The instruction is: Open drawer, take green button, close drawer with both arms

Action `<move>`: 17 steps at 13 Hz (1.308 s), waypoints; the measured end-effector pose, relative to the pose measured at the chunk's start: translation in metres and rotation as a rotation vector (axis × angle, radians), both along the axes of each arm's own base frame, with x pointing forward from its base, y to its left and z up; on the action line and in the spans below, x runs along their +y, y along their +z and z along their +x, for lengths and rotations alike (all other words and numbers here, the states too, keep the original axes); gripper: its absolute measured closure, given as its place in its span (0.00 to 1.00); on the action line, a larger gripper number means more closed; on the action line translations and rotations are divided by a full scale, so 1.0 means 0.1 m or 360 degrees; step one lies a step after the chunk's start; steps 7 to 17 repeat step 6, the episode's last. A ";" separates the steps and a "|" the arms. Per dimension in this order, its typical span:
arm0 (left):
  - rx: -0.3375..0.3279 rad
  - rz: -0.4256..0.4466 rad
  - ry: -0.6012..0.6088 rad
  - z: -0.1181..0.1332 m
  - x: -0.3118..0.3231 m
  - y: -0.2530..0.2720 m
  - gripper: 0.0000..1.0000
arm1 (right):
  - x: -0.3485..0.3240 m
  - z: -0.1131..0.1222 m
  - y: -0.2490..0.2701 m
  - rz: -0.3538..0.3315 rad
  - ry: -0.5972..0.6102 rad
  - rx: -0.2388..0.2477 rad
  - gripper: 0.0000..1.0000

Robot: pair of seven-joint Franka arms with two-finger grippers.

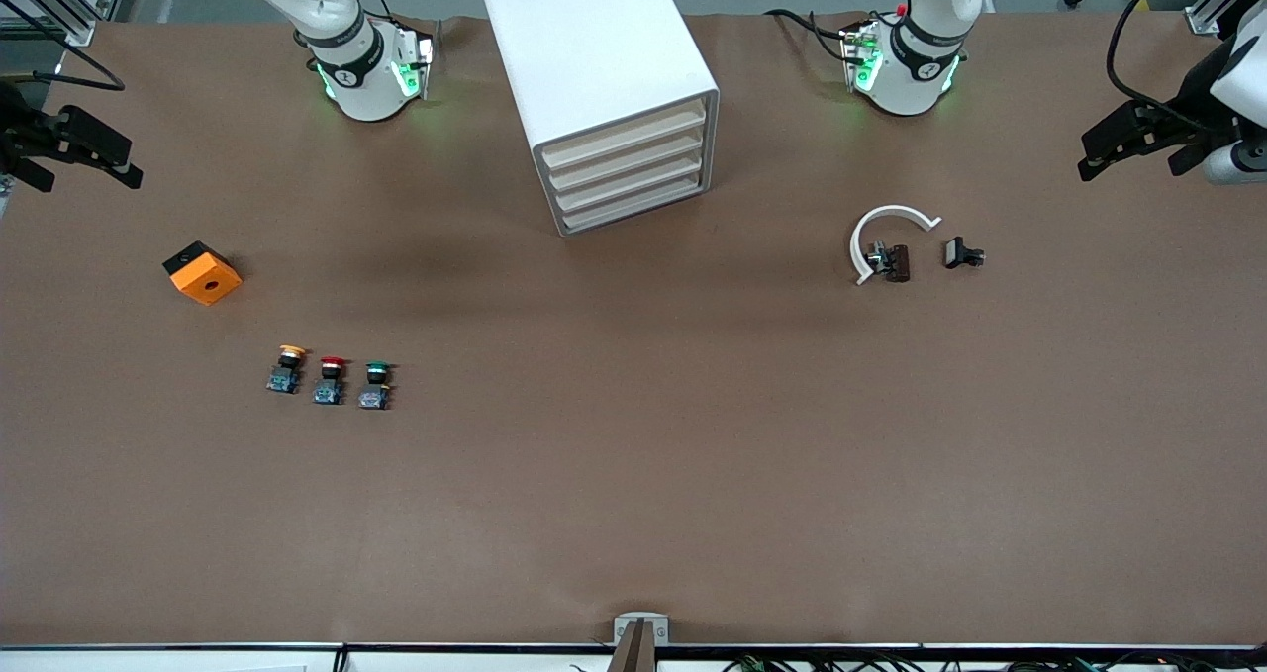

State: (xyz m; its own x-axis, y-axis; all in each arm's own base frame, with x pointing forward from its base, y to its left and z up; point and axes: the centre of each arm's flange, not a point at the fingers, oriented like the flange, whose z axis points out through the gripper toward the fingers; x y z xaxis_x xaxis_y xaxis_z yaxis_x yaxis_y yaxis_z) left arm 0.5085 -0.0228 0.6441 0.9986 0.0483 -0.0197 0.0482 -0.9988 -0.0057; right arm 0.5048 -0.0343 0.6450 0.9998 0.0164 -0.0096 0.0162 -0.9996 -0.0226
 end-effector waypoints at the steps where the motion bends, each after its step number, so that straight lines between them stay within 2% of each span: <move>1: -0.0006 -0.0002 0.0000 0.03 0.00 0.01 0.00 | -0.01 0.00 0.00 0.0000 -0.0001 -0.0001 0.00; 6: -0.0012 -0.0006 0.0000 0.10 0.01 0.02 0.00 | -0.01 -0.01 0.13 -0.0003 -0.0003 -0.0048 0.00; 17: -0.0012 -0.0006 0.0000 0.10 0.01 0.02 0.00 | -0.01 -0.01 0.13 -0.0003 -0.0003 -0.0048 0.00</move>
